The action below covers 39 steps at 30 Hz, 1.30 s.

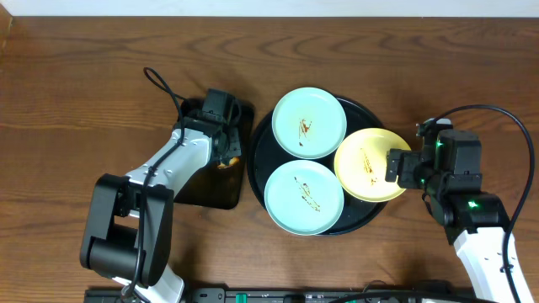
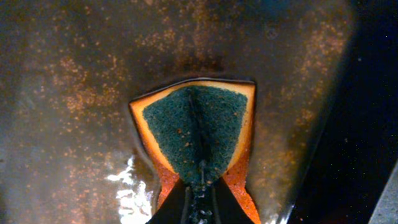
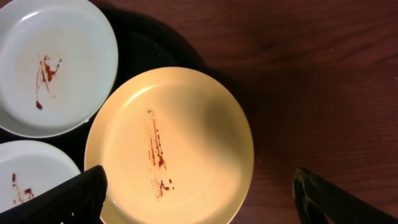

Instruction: Clean dirty plates on tray and stack at the side

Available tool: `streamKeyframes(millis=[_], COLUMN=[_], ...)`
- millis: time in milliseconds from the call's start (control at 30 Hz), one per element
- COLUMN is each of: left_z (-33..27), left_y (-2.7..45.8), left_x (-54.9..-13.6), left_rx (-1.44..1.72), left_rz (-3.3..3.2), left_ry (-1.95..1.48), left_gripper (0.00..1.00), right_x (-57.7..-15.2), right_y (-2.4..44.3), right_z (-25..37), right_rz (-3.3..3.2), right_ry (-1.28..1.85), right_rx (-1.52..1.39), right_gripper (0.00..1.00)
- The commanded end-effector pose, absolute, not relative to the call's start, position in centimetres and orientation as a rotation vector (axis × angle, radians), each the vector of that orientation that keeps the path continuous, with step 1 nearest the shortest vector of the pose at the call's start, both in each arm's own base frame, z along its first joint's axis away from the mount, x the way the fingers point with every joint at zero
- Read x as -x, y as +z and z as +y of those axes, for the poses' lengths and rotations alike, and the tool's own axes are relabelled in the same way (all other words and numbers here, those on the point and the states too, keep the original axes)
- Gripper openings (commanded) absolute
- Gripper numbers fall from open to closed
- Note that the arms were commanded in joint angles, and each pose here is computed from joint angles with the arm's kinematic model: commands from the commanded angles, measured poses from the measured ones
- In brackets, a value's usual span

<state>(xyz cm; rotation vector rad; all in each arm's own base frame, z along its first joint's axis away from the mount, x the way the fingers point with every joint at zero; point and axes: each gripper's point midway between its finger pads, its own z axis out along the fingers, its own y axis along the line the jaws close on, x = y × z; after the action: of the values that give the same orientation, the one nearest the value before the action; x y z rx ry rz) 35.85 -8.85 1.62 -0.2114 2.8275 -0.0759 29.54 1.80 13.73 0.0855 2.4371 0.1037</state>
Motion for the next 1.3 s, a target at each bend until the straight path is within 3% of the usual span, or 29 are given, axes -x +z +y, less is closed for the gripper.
streamKeyframes(millis=[0,367,467,600,1067,1267], left_z=[-8.5,-8.1,-8.1,-8.6,-9.1,-9.1], left_y=[0.8,5.0,7.5,10.2,11.0,11.0], left_x=[-35.5,-35.5,-34.9,-34.1,-33.0,-32.9], left_rx=[0.21,0.159,0.089,-0.012,-0.064,-0.064], left_rz=[2.848,2.789,2.752,2.712,2.718,2.722], left_ry=[-0.035,-0.049,-0.065,-0.113,-0.162,-0.161], left_gripper=[0.08,0.07,0.07,0.07,0.08,0.08], right_x=[-29.9,-30.3,-30.8,-31.4,-32.4,-32.8], right_y=[14.5,14.8,15.3,15.5,7.5,5.4], right_z=[0.7,-0.7,-0.7,-1.3,-0.5,-0.4], right_rz=[2.419,2.393,2.368,2.38,2.63,2.673], right_ry=[0.082,-0.015,0.017,0.046,0.268,0.283], right_rx=[-0.144,-0.183,-0.198,-0.228,-0.181,-0.196], right_gripper=[0.93,0.9,0.71,0.72,0.68,0.53])
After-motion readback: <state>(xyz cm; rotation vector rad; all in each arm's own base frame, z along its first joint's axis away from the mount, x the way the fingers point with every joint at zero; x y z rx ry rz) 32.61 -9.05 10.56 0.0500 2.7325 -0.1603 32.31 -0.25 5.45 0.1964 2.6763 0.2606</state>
